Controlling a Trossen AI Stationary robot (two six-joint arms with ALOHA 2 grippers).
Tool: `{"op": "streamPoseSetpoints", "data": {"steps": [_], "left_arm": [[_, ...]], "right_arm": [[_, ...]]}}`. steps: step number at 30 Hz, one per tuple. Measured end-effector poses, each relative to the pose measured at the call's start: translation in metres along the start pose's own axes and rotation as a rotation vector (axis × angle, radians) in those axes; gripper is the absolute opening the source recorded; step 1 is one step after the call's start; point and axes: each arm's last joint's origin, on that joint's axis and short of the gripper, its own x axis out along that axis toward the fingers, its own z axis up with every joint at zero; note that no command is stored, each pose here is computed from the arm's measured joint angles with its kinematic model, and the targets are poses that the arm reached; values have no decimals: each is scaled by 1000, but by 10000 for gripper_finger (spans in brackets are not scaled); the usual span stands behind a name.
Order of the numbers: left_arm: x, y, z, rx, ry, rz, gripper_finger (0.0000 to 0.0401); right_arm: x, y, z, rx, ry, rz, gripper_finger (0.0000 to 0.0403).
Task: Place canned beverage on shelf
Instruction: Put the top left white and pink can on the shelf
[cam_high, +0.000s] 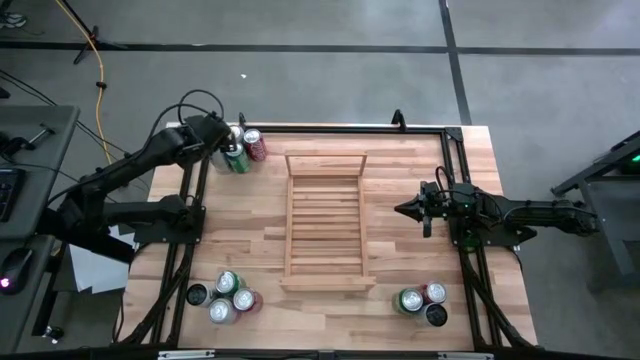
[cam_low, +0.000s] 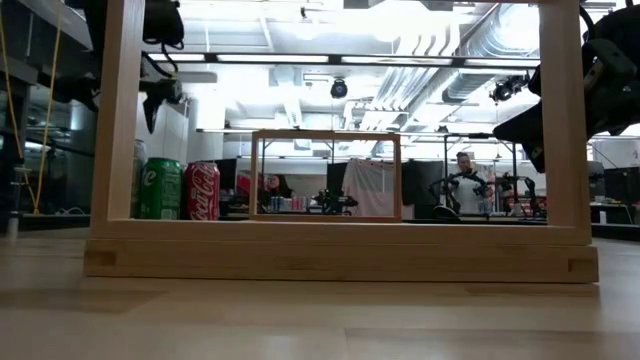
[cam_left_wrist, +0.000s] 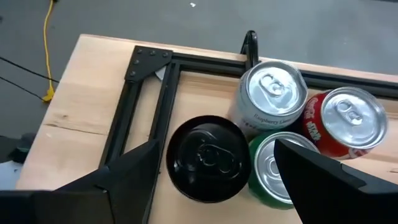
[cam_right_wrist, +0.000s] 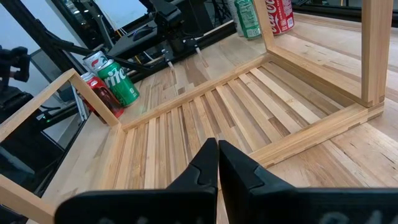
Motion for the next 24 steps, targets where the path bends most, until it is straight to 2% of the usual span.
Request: {"op": "streamPoseSetpoints", "data": {"steps": [9, 20, 24], "left_arm": [[16, 2, -15, -3, -5, 46, 310], [27, 3, -23, -1, 1, 51, 310], [36, 5, -30, -10, 49, 34, 310]], "right_arm": [[0, 0, 0, 0, 0, 0, 0], [0, 0, 0, 0, 0, 0, 0], [0, 0, 0, 0, 0, 0, 0]]}}
